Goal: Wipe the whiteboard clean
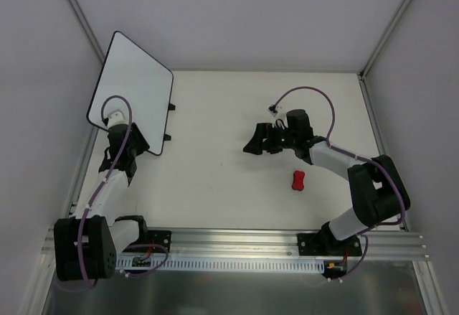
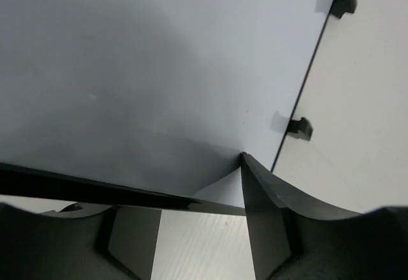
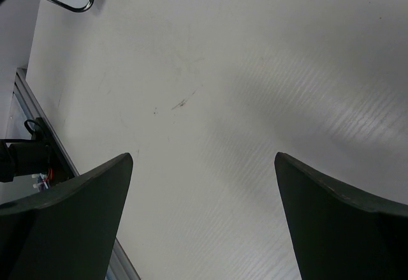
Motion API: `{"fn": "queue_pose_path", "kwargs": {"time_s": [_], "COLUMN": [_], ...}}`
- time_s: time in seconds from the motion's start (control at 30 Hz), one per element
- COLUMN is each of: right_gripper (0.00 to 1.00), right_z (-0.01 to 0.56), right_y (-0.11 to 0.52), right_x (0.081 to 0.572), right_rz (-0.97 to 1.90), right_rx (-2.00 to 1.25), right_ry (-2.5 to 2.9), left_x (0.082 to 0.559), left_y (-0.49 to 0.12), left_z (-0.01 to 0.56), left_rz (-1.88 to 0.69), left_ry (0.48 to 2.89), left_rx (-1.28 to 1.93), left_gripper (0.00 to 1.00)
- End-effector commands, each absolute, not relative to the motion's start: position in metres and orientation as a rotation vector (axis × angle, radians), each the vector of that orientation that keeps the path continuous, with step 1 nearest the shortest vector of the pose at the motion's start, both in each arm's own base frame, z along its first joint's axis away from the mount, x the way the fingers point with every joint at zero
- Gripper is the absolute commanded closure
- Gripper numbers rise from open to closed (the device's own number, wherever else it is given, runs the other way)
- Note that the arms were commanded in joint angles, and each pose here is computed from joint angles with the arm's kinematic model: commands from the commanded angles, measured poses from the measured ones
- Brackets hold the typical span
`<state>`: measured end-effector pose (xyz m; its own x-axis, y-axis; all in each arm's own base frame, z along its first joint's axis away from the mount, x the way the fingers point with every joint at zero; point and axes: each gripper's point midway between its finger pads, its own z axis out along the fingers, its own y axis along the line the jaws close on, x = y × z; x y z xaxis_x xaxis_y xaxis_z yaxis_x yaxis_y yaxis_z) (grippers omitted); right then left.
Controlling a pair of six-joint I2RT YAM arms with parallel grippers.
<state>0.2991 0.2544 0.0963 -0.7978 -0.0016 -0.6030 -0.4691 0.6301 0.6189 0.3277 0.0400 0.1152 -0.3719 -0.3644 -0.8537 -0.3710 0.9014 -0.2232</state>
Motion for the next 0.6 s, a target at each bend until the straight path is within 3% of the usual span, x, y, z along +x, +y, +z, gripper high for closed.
{"fn": "queue_pose_path", "kwargs": {"time_s": [0.0,0.57], "right_gripper": [0.01,0.01], "right_z": [0.1029,0.1042], "right_y": [0.2556,0.254], "right_x": [0.3061,0.3079], "right_rz": [1.108,1.113], "right_rx": [-0.374,-0.359], "right_ry": [2.242,2.237], "left_x": [0.2768,0.2751], "left_y": [0.037,0.0388], "left_z": [0.0478,0.0526], "left_rz": [0.095,0.099], "left_ry": [2.302,2.272], "left_rx": [-0.501,-0.52], "left_gripper": [0.51,0.32]}}
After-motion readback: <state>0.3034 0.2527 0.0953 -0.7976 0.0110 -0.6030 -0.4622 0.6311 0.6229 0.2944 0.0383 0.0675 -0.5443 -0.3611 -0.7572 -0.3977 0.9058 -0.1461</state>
